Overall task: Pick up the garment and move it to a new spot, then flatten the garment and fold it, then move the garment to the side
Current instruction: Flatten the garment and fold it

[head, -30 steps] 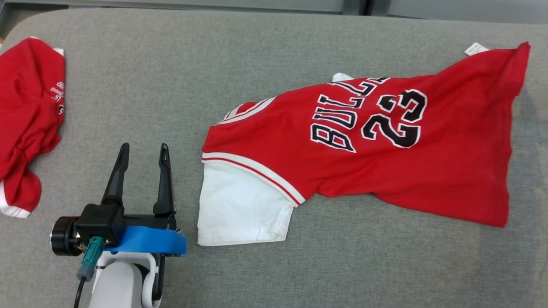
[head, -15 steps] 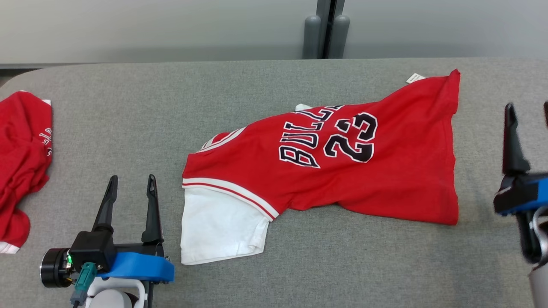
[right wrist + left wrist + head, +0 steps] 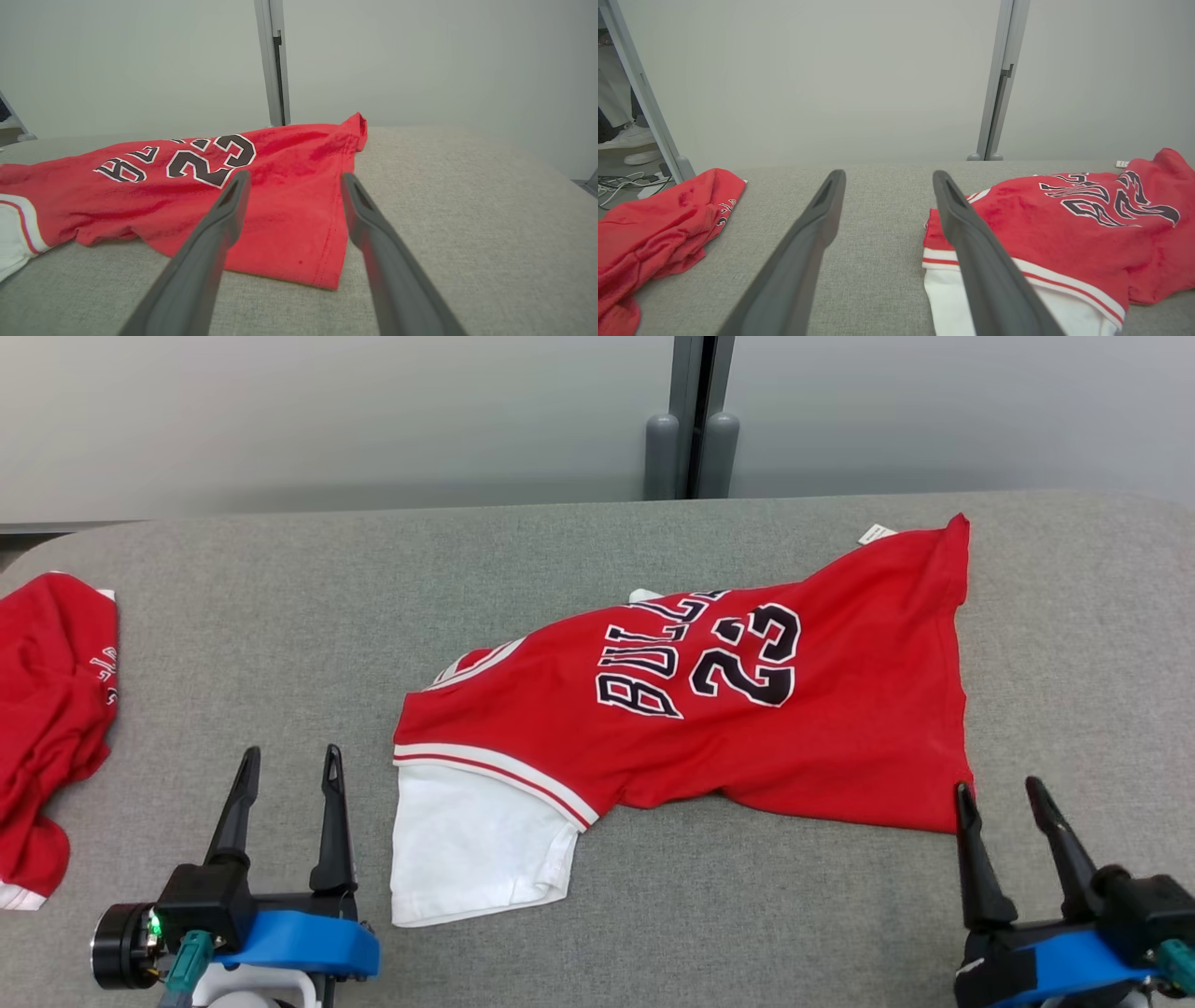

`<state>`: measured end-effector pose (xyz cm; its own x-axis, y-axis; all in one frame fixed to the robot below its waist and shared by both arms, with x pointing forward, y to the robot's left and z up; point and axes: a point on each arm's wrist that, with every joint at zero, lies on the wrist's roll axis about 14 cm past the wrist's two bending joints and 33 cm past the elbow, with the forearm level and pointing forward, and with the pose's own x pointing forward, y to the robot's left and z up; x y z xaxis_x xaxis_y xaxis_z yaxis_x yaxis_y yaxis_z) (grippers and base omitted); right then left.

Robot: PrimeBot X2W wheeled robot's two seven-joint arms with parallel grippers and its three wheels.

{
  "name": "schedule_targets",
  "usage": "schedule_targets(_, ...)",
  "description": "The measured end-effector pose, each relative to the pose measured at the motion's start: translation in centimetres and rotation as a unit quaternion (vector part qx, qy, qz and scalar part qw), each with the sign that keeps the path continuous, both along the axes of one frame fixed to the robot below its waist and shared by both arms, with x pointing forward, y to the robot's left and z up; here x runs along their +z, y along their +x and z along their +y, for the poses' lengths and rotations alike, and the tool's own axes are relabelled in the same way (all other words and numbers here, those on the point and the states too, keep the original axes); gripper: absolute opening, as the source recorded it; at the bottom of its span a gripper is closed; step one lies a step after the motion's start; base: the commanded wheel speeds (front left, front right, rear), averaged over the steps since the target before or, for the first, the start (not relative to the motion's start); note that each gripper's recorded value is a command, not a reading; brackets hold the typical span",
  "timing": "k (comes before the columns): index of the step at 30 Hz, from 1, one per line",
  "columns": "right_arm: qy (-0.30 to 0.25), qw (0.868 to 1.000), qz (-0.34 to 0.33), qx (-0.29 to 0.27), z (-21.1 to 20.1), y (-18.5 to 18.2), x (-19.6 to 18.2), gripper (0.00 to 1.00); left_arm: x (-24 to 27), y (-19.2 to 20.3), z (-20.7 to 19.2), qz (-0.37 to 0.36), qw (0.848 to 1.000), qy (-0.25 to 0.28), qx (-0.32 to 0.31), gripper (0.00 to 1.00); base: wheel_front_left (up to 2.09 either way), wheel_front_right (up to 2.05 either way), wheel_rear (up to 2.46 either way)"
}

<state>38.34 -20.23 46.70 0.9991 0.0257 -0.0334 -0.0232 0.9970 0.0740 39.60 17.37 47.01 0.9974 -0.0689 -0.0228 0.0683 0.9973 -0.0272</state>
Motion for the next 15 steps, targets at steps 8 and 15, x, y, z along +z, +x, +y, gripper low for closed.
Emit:
schedule_targets(8, -0.012, 1.000, -0.001, 0.022, 2.1, -1.6, 0.1, 1.00, 0.0, -1.2, 0.3, 0.003, 1.000, 0.002, 0.004, 1.00, 0.00, 0.00, 0.00)
schedule_targets(15, -0.018, 0.999, -0.006, 0.030, 2.8, -2.3, 0.5, 1.00, 0.1, -2.1, 0.5, 0.001, 1.000, 0.011, 0.006, 1.00, 0.00, 0.00, 0.00)
